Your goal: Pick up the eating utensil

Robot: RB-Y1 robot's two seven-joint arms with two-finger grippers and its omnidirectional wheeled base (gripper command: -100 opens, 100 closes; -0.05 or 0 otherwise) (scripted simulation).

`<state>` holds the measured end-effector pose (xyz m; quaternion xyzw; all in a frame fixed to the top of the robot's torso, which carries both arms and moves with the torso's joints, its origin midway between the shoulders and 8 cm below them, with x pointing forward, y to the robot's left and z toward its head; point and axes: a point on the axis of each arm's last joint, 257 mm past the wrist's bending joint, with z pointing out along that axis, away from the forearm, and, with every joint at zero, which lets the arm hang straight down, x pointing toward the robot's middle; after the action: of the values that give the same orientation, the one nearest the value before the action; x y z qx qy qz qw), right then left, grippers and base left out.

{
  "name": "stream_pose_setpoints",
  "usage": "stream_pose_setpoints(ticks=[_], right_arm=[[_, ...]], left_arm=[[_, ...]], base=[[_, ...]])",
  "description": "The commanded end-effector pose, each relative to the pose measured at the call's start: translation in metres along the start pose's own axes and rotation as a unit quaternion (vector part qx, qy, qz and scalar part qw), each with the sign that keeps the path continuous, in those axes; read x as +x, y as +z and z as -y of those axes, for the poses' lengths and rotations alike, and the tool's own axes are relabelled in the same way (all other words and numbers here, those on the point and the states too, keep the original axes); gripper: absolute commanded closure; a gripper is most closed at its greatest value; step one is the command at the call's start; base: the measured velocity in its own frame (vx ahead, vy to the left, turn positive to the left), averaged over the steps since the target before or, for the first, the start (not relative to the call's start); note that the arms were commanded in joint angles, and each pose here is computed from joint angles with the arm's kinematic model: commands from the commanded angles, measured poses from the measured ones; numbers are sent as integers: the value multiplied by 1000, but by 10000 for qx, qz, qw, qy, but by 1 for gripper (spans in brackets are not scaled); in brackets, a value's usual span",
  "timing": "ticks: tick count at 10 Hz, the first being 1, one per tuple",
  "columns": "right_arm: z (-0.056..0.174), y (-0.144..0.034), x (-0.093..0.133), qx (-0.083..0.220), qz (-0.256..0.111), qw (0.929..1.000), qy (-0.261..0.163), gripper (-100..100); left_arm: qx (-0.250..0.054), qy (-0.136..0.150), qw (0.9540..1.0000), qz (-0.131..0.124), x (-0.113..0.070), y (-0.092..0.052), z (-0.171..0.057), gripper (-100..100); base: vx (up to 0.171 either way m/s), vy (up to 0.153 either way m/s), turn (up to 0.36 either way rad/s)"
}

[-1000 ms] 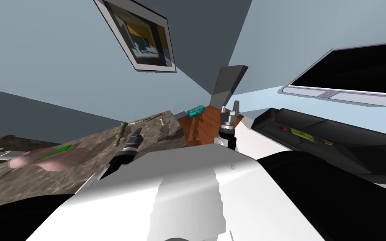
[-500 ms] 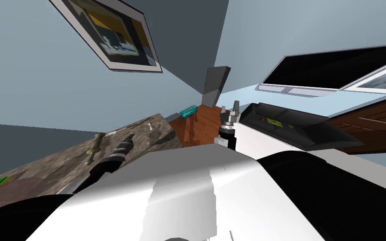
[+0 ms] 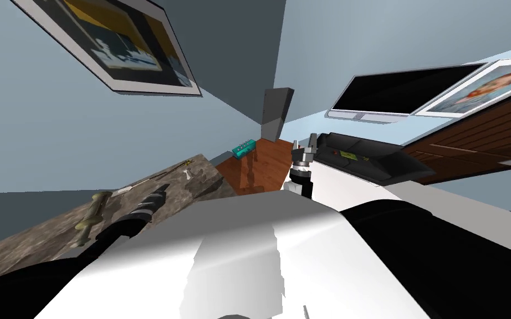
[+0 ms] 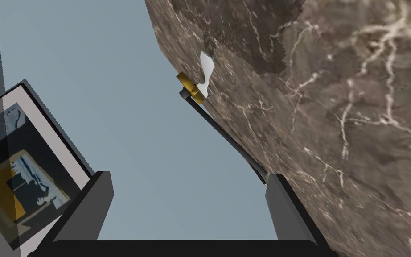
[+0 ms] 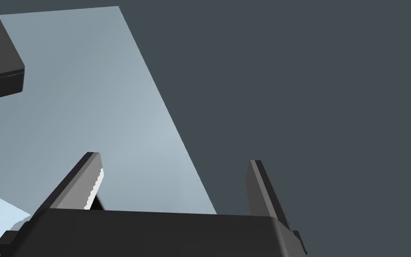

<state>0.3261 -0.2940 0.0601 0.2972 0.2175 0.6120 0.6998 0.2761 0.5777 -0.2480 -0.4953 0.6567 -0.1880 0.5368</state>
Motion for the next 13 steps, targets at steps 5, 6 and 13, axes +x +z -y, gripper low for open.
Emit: stream_pose_setpoints(ticks=[5, 6, 13], right_arm=[[0, 0, 0, 0, 0, 10000, 0, 0], [0, 0, 0, 0, 0, 10000, -1, 0], [0, 0, 0, 1, 0, 10000, -2, 0]], left_arm=[[-993, 102, 9950, 16, -34, -20, -69, -100], [-1266, 115, 9919, 18, -43, -26, -87, -100], [-2734, 93, 9618, 88, -91, -81, -182, -100]], base=[[72, -20, -215], [73, -5, -137], [112, 21, -216]])
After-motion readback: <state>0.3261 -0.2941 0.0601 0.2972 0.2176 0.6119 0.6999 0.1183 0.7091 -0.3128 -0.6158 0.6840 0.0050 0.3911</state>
